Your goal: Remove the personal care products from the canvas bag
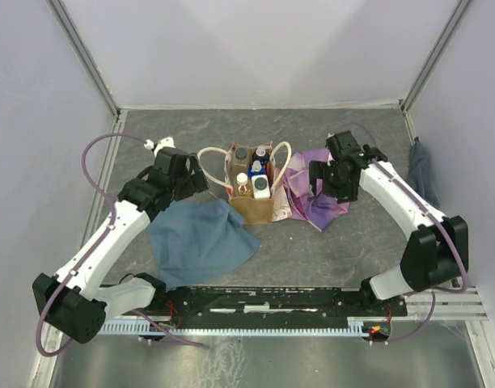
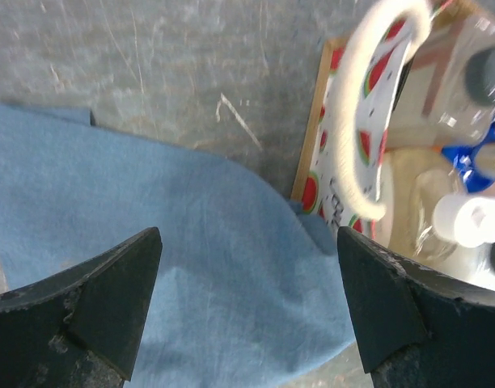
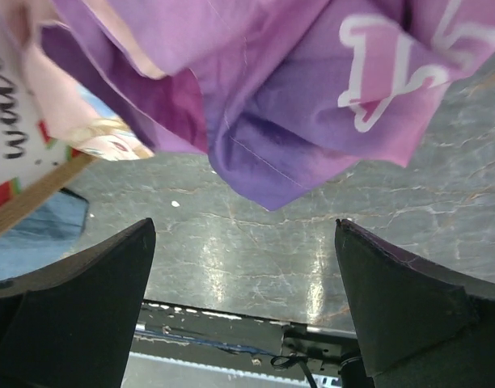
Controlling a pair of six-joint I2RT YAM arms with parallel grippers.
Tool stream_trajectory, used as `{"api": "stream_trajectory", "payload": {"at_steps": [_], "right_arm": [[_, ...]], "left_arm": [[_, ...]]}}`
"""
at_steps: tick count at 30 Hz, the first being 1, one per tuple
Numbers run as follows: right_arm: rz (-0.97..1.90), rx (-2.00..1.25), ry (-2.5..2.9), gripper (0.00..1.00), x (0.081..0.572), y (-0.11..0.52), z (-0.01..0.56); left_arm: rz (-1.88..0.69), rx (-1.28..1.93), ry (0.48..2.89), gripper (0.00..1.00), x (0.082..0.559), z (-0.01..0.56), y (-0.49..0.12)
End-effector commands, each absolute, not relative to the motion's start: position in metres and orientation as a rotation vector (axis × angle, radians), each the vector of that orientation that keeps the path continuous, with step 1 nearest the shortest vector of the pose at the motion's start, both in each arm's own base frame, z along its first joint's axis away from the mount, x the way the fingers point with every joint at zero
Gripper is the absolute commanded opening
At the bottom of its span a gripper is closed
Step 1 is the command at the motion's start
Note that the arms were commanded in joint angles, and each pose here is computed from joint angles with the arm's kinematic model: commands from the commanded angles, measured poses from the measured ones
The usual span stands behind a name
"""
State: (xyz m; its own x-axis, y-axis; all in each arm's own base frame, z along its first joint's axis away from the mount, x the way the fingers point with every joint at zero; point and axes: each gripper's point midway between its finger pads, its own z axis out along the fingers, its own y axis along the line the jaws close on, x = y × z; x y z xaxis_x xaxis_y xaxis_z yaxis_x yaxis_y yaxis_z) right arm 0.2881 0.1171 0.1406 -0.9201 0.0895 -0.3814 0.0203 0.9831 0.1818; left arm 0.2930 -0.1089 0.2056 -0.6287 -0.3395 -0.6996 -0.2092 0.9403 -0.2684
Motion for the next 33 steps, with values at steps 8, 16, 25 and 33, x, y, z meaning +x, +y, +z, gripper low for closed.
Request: {"api": "stream_trajectory", "payload": {"at_steps": [8,16,25,33], "right_arm": [[0.258,0.127,2.874,1.00,0.323,0.146,0.067],[0.134,0.160,2.904,1.00,0.356,0.148,0.035],[0.030,0.343,2.839,1.00,0.506,0.119,0.030],[0.213,0.719,2.497,1.00,0.609,0.041,0.030]], "left_arm": [[-0.460,-0.343,2.328,0.85,0.266,0.194,-0.138],[-0.441,-0.346,2.339,0.81,0.255,0.186,-0.131],[-0.442,-0.318,2.295,0.82,0.265,0.225,-0.132],[-0.498,-0.329,2.311,0.83,0.263,0.225,-0.140]]}}
